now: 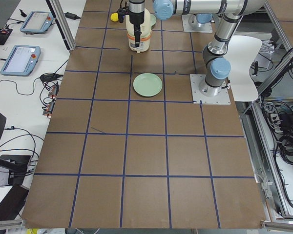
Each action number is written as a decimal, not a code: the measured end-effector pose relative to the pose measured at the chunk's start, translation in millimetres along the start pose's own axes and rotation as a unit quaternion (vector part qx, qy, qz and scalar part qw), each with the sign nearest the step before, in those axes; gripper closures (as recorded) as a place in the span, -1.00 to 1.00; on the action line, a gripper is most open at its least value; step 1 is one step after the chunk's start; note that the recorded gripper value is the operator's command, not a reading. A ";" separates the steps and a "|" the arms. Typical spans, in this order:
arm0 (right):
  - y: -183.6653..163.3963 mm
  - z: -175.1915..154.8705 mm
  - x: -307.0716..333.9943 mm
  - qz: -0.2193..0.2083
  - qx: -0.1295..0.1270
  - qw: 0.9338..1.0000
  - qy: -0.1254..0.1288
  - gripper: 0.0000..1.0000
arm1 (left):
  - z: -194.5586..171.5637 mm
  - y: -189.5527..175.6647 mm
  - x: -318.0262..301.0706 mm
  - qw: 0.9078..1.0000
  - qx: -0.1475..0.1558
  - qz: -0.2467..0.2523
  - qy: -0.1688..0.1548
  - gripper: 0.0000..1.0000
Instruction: Press rice cooker button
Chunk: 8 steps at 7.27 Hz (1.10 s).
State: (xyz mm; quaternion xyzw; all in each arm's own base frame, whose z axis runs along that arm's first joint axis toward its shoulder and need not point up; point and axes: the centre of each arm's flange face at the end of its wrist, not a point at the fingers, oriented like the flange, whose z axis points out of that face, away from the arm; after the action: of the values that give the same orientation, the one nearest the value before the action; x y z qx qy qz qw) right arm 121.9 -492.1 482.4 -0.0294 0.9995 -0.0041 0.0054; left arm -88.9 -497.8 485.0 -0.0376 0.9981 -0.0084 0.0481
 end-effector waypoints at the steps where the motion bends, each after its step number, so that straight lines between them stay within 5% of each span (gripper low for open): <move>1: -4.1 -4.9 -0.5 0.000 0.010 1.000 0.000 -1.00 | -0.1 0.1 0.0 1.000 0.000 0.000 0.000 -1.00; 5: -23.6 -26.9 -3.8 -0.005 0.029 1.000 0.001 -0.99 | 0.0 0.0 0.0 1.000 0.000 0.000 0.000 -1.00; 8: -24.3 -32.2 -4.9 -0.005 0.019 1.000 -0.001 -0.99 | -0.2 0.2 0.0 1.000 0.000 0.000 0.000 -1.00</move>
State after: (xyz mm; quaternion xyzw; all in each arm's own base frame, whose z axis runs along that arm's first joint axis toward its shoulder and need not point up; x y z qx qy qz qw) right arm 127.9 -515.8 514.9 -0.0346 0.9991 -0.0228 0.0065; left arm -88.9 -497.7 485.3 -0.0376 0.9981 -0.0086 0.0481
